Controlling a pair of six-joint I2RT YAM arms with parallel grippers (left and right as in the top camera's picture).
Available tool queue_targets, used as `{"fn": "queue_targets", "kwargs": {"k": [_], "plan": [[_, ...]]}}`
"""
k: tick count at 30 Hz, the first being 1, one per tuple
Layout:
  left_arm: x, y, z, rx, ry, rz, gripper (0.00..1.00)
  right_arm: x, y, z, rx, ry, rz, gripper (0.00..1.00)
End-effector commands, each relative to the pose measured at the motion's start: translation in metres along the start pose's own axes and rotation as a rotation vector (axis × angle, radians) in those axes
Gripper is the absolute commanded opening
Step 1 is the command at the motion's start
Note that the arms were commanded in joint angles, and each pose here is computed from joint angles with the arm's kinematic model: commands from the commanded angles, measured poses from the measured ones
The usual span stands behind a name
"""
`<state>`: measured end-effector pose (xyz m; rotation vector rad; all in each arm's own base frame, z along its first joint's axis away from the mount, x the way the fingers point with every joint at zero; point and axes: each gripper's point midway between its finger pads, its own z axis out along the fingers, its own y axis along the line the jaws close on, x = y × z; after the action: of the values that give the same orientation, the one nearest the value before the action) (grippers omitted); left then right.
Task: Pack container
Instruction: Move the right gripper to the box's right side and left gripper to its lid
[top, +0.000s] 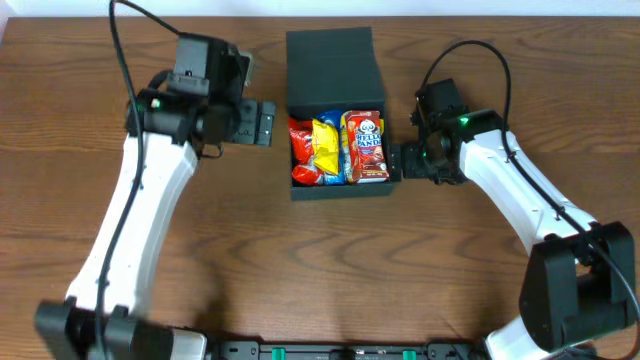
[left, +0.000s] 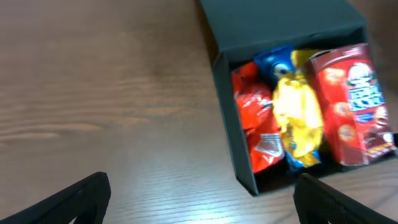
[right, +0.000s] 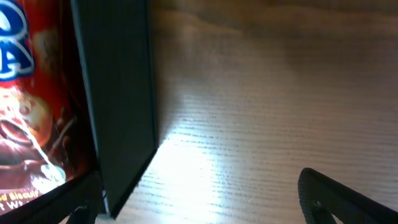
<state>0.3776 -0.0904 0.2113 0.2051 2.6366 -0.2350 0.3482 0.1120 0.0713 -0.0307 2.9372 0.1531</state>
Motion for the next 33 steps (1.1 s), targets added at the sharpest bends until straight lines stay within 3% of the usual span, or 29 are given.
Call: {"fn": "queue_targets", "kwargs": {"k": [1, 6, 17, 20, 26, 33], "plan": [[0.001, -0.001, 0.022, 0.099, 0.057, -0.034, 0.95, -0.01, 0.002, 0.0, 0.008, -0.031, 0.01, 0.99], [0.005, 0.001, 0.041, 0.114, 0.103, -0.047, 0.95, -0.021, 0.006, 0.0, -0.012, -0.074, 0.008, 0.99], [-0.032, 0.008, 0.046, 0.117, -0.043, -0.034, 0.95, -0.017, 0.017, 0.028, -0.008, -0.033, -0.021, 0.99], [-0.049, 0.009, 0.048, 0.218, -0.106, -0.062, 0.95, -0.015, 0.023, 0.028, -0.012, -0.033, -0.036, 0.99], [-0.092, 0.039, 0.055, 0.477, -0.201, -0.292, 0.95, -0.014, 0.027, 0.028, -0.013, -0.031, -0.048, 0.99], [-0.149, 0.027, 0.066, 0.636, -0.218, -0.317, 0.95, -0.014, 0.023, 0.028, 0.01, -0.034, -0.046, 0.99]]}}
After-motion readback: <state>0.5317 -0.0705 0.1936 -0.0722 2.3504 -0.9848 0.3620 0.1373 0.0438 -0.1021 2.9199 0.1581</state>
